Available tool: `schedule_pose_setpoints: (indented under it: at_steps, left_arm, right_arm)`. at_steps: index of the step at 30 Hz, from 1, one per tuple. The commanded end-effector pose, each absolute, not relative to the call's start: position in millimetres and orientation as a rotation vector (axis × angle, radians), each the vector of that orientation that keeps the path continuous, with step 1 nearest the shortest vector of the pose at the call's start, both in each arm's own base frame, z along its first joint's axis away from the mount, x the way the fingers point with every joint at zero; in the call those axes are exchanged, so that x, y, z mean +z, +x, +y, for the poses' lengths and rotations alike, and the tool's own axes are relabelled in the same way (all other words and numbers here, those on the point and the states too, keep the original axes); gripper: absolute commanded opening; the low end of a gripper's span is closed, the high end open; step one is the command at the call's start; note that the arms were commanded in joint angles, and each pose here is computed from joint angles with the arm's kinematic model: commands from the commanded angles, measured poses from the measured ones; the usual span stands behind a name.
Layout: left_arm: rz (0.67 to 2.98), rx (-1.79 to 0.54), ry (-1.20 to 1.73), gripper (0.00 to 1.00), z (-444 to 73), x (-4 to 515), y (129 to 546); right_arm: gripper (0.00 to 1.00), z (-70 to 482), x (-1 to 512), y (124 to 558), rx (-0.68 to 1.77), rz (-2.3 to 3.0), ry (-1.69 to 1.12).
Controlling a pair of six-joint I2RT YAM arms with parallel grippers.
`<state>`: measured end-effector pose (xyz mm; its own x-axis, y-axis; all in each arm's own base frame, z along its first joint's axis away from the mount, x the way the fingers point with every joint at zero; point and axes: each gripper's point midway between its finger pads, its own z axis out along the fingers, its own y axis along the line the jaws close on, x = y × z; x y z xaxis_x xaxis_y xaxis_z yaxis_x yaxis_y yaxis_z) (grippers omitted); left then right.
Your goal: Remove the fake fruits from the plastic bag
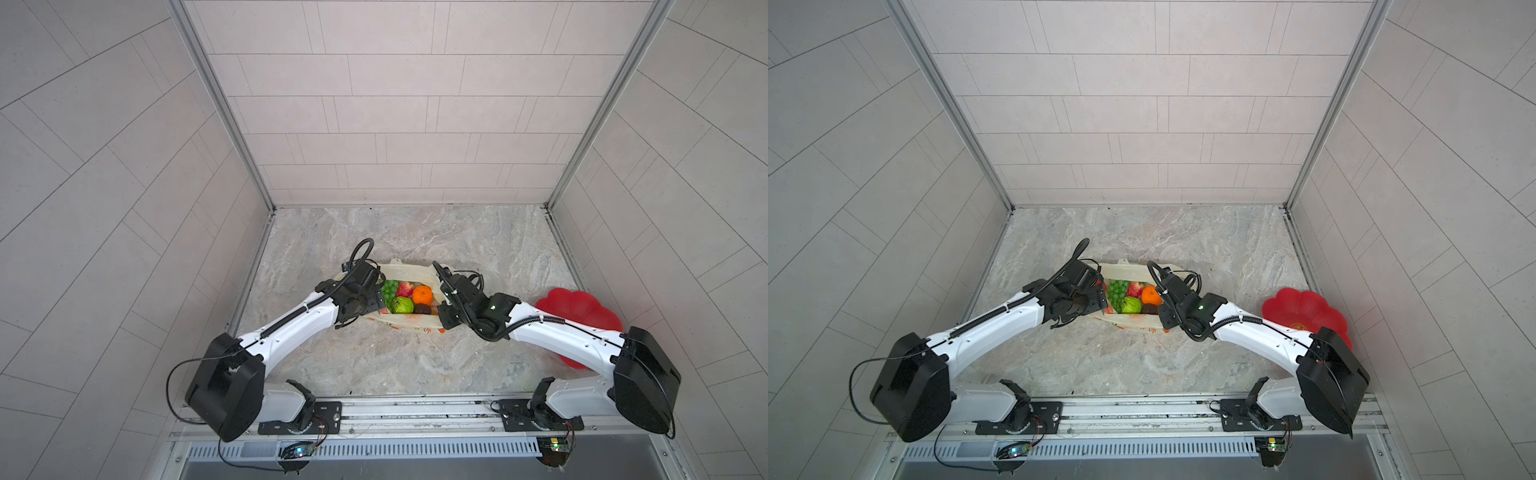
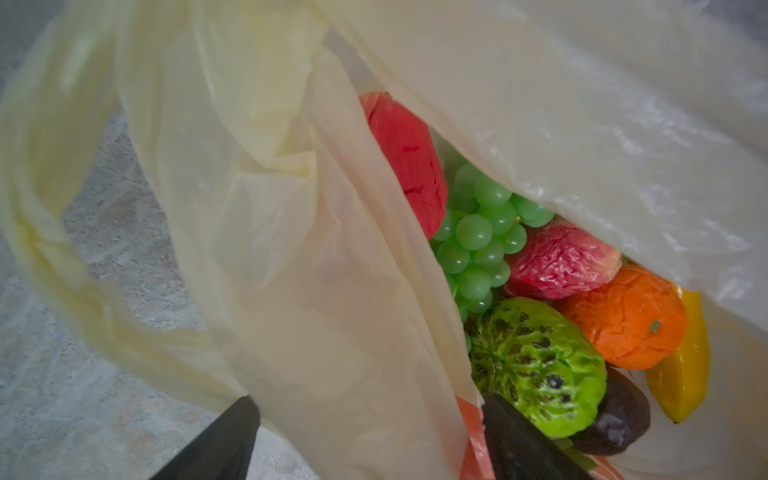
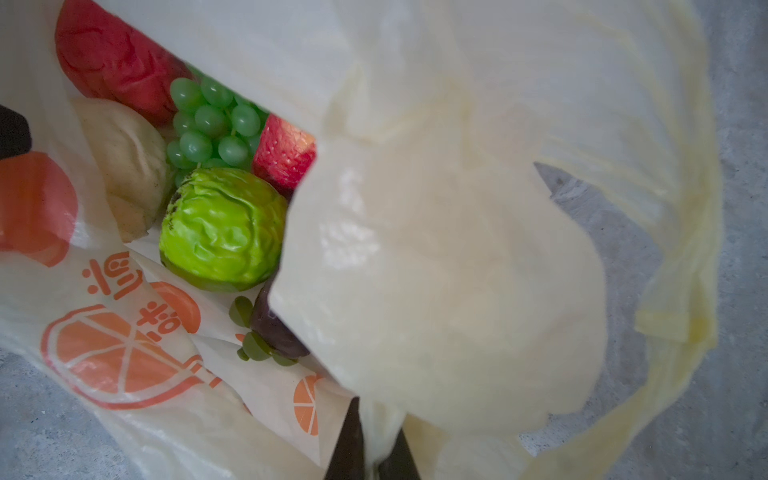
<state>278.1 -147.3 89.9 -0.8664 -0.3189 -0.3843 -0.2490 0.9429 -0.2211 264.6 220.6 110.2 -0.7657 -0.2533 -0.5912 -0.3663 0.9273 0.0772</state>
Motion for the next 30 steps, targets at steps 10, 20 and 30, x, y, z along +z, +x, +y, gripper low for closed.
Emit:
schedule_pose_setpoints:
  at_steps: [10, 20, 30]
  left_arm:
    - [2.56, -0.217, -0.438, 0.25, -127, 97, 276]
    - [2.443, -0.343, -0.562, 0.0, -102, 89, 267]
    - [2.349, -0.504, -0.596, 0.0, -80, 119, 282]
  right_arm:
    - [0.09, 200, 108, 296, 0.352, 2.514, -0.282]
    - [0.05, 225, 129, 408, 0.47, 2.445, -0.151]
    - [0.04, 268, 150, 412, 0.515, 2.424, -0.279]
